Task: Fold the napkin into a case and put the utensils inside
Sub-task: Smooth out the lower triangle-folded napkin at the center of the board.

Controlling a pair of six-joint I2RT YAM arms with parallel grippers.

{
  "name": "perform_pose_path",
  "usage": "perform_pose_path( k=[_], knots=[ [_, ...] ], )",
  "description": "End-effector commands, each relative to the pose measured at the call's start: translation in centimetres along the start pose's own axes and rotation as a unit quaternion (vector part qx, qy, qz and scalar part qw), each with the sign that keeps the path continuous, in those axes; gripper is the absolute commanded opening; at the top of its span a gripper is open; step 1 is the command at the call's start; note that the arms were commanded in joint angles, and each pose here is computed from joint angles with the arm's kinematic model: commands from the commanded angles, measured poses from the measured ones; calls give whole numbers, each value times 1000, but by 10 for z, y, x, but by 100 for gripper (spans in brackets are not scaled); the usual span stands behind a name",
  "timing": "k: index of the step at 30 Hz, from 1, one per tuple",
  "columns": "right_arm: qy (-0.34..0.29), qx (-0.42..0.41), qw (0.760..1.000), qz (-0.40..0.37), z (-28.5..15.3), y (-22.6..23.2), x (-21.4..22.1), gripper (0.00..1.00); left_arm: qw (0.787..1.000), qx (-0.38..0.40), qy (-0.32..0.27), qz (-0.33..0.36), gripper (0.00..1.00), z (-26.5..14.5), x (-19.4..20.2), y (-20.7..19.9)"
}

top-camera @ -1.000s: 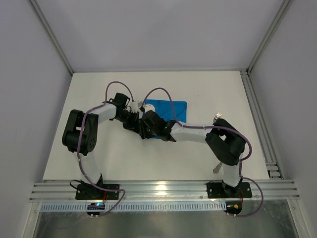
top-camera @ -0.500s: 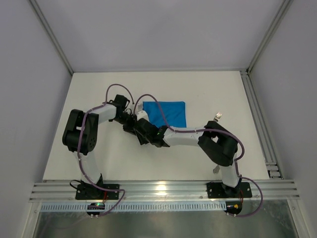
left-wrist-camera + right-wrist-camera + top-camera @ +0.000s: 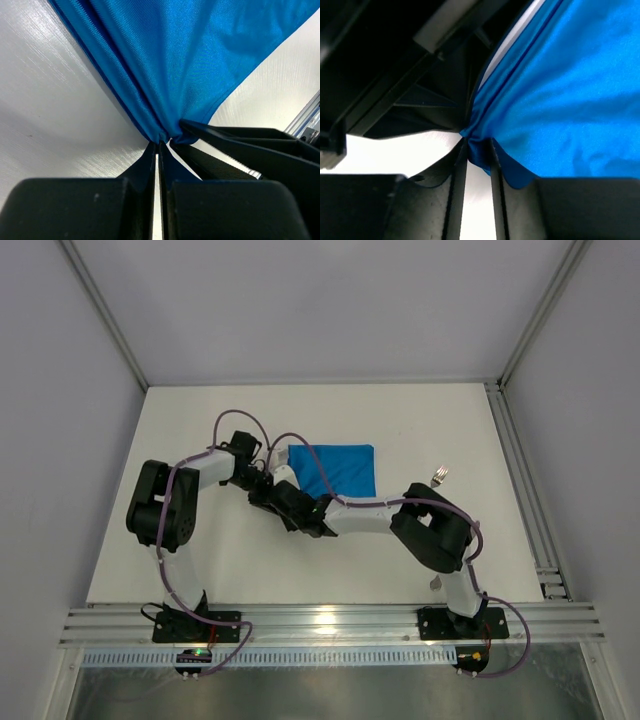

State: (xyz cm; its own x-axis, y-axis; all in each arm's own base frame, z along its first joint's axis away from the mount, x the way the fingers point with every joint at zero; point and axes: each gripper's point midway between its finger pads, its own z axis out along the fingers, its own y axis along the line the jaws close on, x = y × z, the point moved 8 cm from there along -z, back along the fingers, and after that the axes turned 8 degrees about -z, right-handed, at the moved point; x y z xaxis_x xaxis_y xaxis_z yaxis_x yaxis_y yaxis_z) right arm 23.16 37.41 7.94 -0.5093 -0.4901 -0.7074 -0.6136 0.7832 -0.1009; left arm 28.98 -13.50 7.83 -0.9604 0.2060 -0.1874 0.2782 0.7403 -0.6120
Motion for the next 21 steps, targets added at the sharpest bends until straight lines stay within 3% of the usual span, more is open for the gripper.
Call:
perform_pose_path(
  k=[1,5,13,21],
  knots=[
    [-1,9,1000,0,6,4,-4,24,1000,-8,20,-8,0,5,9,8],
    [-5,1,1000,3,3,5,-8,4,1000,-8,19,-7,0,5,9,8],
    [-65,-42,996,40,-29,10,-50,4,1000,-6,18,-6,0,0,11,8],
    [-70,-61,991,95,-25,7,-56,4,1000,-1,21,-7,0,-1,11,7]
  ],
)
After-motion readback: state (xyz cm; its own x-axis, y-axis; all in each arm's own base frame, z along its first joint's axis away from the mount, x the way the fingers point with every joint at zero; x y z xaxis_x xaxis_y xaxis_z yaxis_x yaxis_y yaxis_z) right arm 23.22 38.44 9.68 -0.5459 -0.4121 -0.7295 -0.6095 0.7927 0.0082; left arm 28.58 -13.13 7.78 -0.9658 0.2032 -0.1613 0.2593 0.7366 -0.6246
